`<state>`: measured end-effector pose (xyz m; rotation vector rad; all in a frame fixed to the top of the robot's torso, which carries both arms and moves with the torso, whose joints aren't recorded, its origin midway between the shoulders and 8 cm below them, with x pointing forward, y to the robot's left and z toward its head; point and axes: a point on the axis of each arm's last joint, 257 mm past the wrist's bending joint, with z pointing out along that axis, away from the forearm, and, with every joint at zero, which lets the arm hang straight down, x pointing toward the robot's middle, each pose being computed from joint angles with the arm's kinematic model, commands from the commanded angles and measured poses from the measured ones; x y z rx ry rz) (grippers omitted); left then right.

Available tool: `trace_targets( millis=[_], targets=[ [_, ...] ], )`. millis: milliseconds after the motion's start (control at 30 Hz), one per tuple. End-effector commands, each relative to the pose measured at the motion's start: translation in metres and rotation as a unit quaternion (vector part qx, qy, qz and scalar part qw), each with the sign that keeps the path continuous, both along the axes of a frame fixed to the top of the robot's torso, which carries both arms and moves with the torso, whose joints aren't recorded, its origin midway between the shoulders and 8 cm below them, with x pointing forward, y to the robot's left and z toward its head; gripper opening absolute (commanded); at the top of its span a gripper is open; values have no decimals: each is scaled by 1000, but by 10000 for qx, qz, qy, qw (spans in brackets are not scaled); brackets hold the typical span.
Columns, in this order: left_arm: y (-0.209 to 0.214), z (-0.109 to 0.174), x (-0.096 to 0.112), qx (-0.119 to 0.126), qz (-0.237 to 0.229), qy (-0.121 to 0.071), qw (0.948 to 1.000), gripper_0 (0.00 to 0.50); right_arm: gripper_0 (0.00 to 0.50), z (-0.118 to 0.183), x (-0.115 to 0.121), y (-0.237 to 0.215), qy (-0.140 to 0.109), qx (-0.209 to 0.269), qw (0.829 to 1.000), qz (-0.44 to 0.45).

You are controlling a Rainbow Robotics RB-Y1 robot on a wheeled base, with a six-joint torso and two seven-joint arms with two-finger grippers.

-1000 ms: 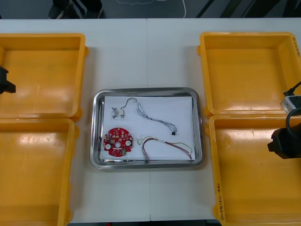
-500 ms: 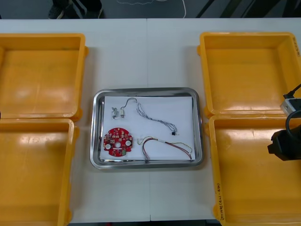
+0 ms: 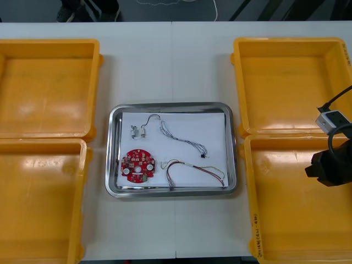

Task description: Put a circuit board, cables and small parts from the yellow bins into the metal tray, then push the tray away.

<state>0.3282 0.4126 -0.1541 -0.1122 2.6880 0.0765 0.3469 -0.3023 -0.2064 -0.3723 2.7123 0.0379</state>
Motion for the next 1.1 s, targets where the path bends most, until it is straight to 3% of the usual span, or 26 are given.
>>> trace_targets(
  millis=[33,233,500,600,733,1100],
  targets=[
    [14,-3,-20,481,-513,252,9972,500,500,22,16,10,-337,-264,9961,778],
    [14,-15,-32,475,-631,479,9957,500,500,28,23,32,-449,-540,9847,1592],
    [5,-25,-36,363,-839,618,9939,500,500,28,29,59,-552,-961,9629,2462],
    [-5,-29,-31,153,-880,479,9949,500,500,29,31,73,-580,-1053,9535,2764],
    [-10,-32,-27,64,-901,371,9952,500,500,28,31,89,-584,-1148,9429,3071],
    [-12,-24,-12,166,-1054,108,9942,500,500,20,30,143,-732,-1401,9063,3920]
  ],
)
